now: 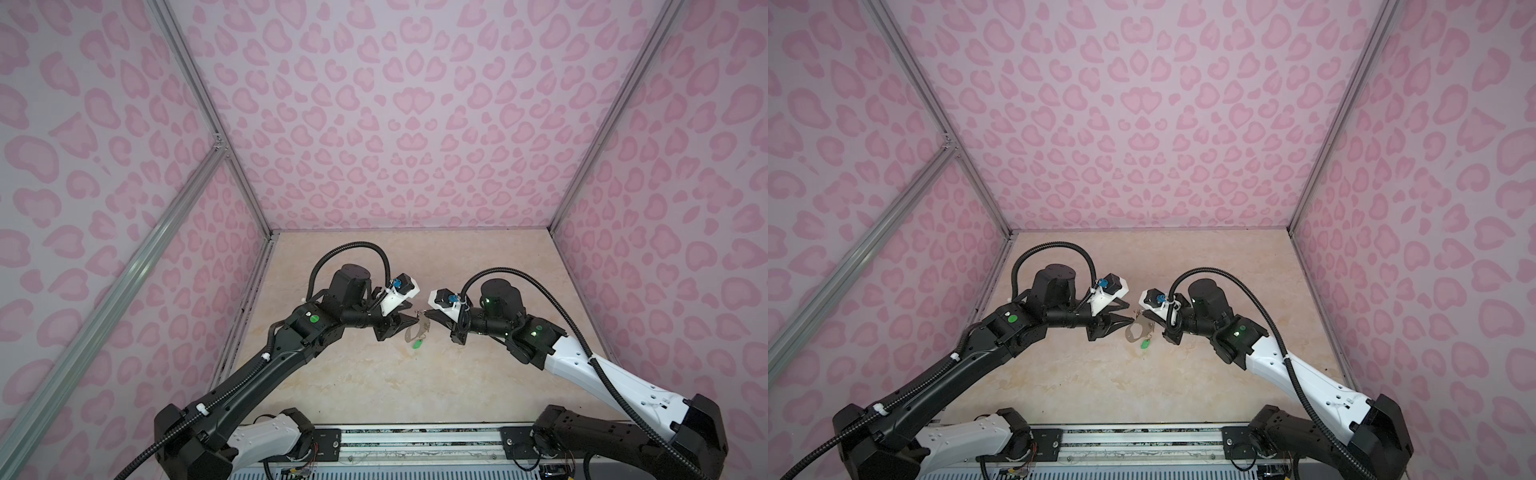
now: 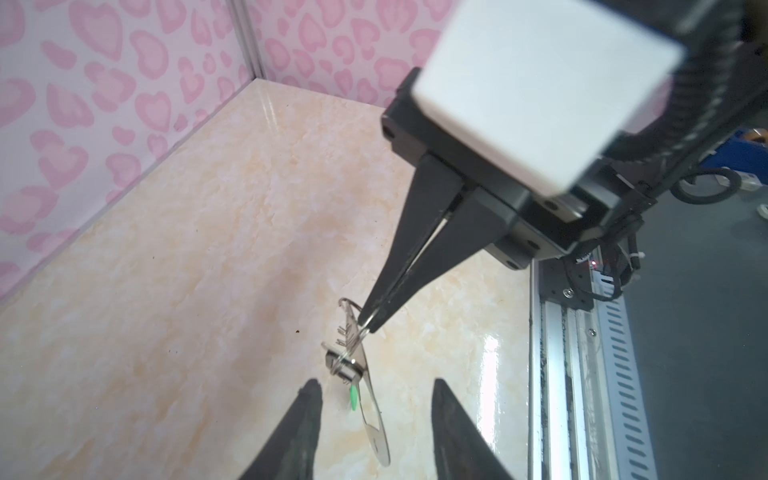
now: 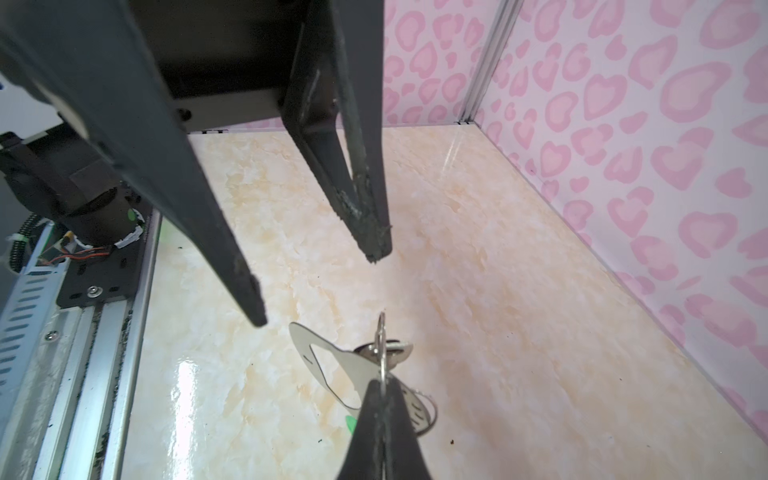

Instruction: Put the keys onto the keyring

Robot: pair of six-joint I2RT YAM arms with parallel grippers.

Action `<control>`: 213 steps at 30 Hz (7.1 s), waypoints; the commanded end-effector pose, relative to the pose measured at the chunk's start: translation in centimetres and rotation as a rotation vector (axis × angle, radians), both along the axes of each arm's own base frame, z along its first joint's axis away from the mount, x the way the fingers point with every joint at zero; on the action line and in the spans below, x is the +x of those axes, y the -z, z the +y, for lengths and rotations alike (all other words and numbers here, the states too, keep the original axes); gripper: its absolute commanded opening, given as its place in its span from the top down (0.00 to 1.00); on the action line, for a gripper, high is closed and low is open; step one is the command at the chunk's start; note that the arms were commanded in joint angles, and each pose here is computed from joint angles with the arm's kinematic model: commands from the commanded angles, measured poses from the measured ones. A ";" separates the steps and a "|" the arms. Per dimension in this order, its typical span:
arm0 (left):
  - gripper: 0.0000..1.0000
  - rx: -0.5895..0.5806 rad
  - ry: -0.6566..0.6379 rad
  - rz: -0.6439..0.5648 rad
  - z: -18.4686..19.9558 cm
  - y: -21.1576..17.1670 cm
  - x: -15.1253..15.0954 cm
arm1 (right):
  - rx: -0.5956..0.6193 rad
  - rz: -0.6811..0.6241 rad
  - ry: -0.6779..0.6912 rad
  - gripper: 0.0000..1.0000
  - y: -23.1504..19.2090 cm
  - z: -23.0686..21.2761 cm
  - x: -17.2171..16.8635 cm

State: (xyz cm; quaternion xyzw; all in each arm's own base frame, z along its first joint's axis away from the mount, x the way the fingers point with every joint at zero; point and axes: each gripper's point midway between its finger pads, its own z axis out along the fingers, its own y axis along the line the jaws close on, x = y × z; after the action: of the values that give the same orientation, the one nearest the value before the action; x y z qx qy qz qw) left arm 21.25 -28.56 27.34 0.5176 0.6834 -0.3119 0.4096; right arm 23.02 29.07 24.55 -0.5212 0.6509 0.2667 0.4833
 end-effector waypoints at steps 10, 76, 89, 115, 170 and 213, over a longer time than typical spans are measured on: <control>0.69 0.009 0.085 -0.185 0.2 -1.2 -0.5 | 0.081 -0.062 -0.155 1.00 -2.0 1.4 -1.8; 0.65 0.002 0.085 -0.237 0.2 -4.1 -2.3 | 0.320 -0.098 -0.199 1.00 -6.3 2.3 -4.4; 0.78 -0.055 0.099 -0.195 0.2 -3.1 -2.5 | 0.332 -0.085 -0.232 1.00 -6.5 2.6 -4.8; 0.97 0.283 0.110 -0.236 -0.1 -3.5 -0.8 | 0.206 -0.060 -0.011 0.69 -5.9 0.6 -1.6; 0.77 0.275 0.136 -0.244 -0.7 -3.2 -2.3 | 0.313 -0.098 -0.131 1.00 -6.1 1.2 -4.2; 0.95 -0.144 0.114 -0.252 -0.5 -5.2 -3.5 | 0.370 -0.054 -0.200 1.00 -7.5 1.4 -5.6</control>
State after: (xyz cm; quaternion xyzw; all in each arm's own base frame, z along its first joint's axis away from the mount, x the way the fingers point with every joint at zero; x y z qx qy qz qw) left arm 17.89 -28.79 31.10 0.5521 0.5951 -0.3156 0.4913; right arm 17.81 30.34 31.86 -0.4883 0.5269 0.4041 0.5663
